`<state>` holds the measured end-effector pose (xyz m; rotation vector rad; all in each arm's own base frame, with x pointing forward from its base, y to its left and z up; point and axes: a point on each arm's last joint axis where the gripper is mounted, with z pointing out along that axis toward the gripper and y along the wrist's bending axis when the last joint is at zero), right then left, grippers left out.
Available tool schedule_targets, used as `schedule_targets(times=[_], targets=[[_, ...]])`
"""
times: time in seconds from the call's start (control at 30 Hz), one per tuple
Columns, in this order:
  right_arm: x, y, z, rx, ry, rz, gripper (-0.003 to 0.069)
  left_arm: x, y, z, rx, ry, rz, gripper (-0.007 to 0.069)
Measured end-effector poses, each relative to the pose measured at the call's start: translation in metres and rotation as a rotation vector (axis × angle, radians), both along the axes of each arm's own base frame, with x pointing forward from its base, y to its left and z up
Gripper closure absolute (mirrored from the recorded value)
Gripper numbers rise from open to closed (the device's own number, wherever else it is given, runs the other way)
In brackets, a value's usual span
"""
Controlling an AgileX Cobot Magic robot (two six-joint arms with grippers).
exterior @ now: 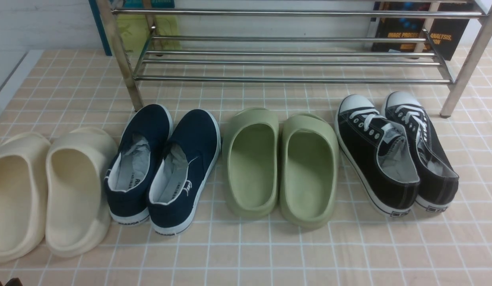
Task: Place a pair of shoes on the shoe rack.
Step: Use the right arm to grab the shoe closest to it
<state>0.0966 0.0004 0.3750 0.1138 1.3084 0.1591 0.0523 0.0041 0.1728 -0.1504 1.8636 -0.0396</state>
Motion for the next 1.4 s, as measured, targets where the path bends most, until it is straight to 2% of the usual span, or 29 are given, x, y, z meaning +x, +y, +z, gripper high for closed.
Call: schedule_targets(times=[0.13,0.27,0.37,0.47,0.57,0.7,0.9,1.07,1.1,1.13,1.2,1.4], targets=[[0.044,-0.004,-0.032,0.010,0.300,-0.036,0.0419,0.000,0.000,0.000,0.000,0.000,0.000,0.0443],[0.072,-0.006,-0.056,0.040,0.467,-0.046,0.0419,0.000,0.000,0.000,0.000,0.000,0.000,0.0439],[0.079,-0.005,-0.061,0.111,0.491,-0.041,0.0419,0.000,0.000,0.000,0.000,0.000,0.000,0.0437],[0.087,-0.004,-0.063,0.264,0.473,-0.022,0.0419,0.000,0.000,0.000,0.000,0.000,0.000,0.0434],[0.094,-0.003,-0.064,0.311,0.450,-0.003,0.0419,0.000,0.000,0.000,0.000,0.000,0.000,0.0431],[0.107,-0.001,-0.073,0.228,0.495,0.006,0.0419,0.000,0.000,0.000,0.002,0.000,0.000,0.0426],[0.131,0.019,-0.082,-0.033,0.745,-0.001,0.0367,0.000,0.000,0.000,0.002,0.000,0.000,0.0424],[0.153,0.051,-0.082,-0.217,1.018,-0.011,0.0290,0.000,0.000,0.000,0.003,0.000,0.000,0.0419],[0.161,0.064,-0.087,-0.259,1.145,0.000,0.0276,0.000,0.000,0.000,0.003,0.000,0.000,0.0416],[0.166,0.071,-0.086,-0.283,1.193,0.016,0.0271,0.000,0.000,0.000,0.003,0.000,0.000,0.0414],[0.180,0.085,-0.095,-0.299,1.327,0.057,0.0264,0.000,0.000,0.000,0.003,0.000,0.000,0.0413],[0.217,0.111,-0.119,-0.254,1.397,0.155,0.0264,0.000,0.000,0.000,0.003,0.000,0.000,0.0412]])
